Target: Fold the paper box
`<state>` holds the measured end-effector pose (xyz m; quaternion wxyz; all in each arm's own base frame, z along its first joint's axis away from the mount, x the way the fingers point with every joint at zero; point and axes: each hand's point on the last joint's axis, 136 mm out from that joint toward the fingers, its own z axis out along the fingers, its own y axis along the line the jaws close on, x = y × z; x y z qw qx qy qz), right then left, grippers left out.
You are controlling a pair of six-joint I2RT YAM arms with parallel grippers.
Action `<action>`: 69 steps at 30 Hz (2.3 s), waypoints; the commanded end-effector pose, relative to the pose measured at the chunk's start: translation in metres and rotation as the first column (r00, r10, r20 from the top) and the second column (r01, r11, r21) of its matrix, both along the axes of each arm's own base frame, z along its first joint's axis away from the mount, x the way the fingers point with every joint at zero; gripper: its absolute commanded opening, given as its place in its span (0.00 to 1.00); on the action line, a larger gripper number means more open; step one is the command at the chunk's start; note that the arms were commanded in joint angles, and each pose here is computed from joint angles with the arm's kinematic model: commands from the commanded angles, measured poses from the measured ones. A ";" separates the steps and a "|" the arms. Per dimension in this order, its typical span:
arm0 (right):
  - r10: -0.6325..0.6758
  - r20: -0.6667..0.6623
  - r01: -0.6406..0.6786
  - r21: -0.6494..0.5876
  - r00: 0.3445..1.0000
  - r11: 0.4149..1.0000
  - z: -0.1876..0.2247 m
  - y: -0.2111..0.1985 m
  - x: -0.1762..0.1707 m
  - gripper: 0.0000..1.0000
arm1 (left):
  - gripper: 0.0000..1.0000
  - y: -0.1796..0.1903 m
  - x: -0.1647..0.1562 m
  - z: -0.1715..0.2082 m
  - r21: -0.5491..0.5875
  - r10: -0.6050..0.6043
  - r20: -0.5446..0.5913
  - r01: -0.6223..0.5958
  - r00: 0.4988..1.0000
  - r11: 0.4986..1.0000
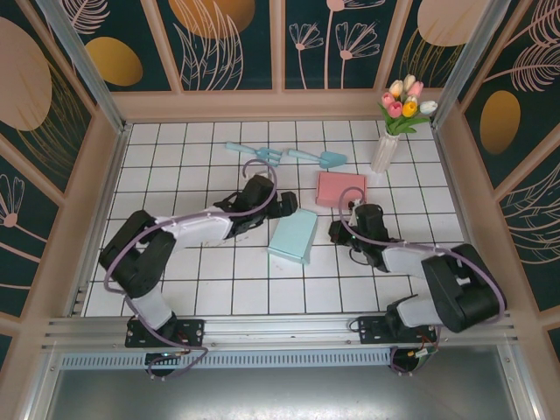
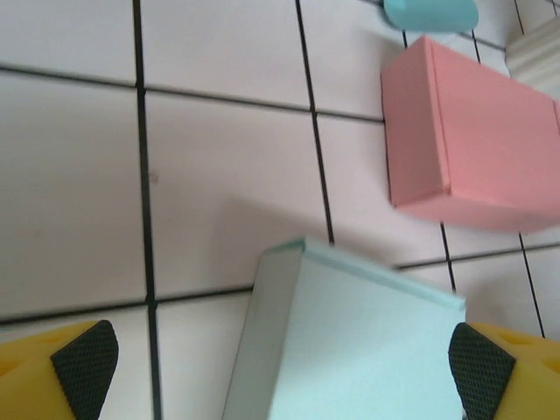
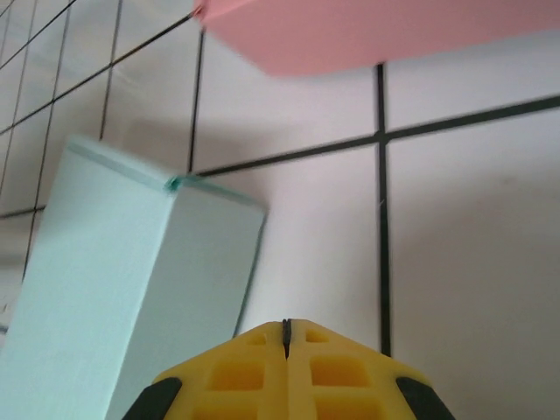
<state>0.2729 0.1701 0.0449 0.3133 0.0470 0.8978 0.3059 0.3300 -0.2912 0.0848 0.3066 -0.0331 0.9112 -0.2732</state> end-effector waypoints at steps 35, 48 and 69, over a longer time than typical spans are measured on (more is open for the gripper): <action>0.211 -0.098 -0.209 0.024 0.973 0.978 -0.022 0.052 -0.101 0.00 | 0.98 -0.015 -0.085 -0.024 -0.085 -0.079 -0.056 0.075 0.995 0.994; 0.237 -0.106 -0.235 0.031 0.966 0.971 -0.025 0.067 -0.099 0.00 | 0.99 -0.030 -0.100 -0.030 -0.121 -0.109 -0.076 0.099 0.991 0.988; 0.265 -0.030 -0.261 0.091 0.964 0.961 -0.006 0.088 -0.087 0.00 | 0.98 -0.104 -0.143 -0.001 -0.211 -0.271 -0.040 0.257 0.962 0.943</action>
